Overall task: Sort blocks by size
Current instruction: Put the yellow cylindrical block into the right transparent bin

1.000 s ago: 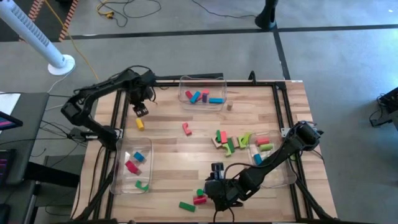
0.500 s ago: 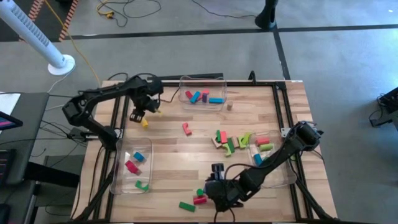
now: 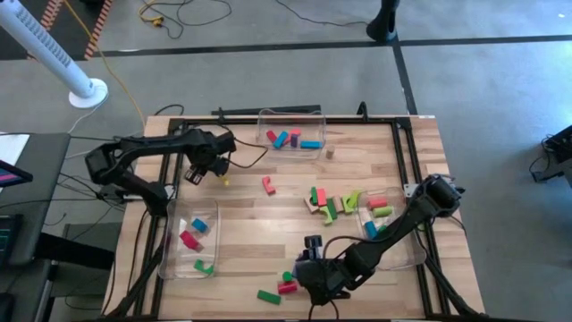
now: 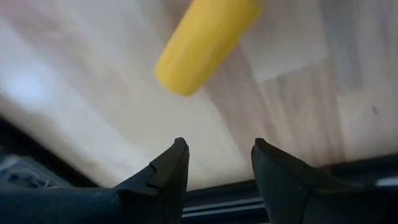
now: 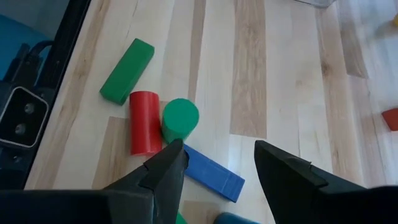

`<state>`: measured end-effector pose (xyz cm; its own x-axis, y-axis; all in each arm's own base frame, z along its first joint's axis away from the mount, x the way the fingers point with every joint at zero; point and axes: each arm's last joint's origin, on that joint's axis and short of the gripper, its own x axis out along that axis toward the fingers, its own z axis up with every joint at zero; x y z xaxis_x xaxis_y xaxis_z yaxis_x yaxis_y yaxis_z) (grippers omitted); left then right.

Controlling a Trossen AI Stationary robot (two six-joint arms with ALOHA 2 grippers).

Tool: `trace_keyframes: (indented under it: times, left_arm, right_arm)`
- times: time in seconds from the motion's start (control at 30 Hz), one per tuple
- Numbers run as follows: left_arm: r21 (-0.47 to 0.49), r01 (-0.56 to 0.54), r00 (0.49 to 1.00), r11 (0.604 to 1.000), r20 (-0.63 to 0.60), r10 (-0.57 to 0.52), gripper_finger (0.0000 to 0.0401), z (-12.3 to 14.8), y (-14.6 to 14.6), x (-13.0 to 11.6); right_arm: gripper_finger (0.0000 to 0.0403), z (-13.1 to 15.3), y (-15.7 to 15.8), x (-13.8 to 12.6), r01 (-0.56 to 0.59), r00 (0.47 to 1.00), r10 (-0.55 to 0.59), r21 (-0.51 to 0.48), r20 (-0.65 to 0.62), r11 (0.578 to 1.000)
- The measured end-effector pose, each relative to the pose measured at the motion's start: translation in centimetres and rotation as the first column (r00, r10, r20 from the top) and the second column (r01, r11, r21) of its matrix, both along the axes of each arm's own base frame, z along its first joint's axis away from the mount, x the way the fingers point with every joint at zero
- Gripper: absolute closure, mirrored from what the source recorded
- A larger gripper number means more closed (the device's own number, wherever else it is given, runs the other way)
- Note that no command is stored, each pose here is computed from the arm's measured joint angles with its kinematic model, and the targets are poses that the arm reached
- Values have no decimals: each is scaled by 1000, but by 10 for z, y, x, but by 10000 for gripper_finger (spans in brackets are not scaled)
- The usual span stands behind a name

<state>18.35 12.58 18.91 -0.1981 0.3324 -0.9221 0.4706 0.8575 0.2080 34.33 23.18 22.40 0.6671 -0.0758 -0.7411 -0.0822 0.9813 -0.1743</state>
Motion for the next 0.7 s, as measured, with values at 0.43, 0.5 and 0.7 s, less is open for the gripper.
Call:
trace_keyframes:
  times: [0.43,0.5,0.7]
  left_arm:
    - [-14,163,949,986,274,-153,234,9,1,25]
    - [16,168,934,986,317,-164,234,11,3,29]
    - [-91,122,953,988,290,-91,247,-9,8,33]
  right_arm:
    - [182,0,0,0,-1,1000,1,2,2,1000]
    - [182,0,0,0,-1,1000,1,2,2,1000]
    - [182,0,0,0,-11,1000,11,-8,1,1000]
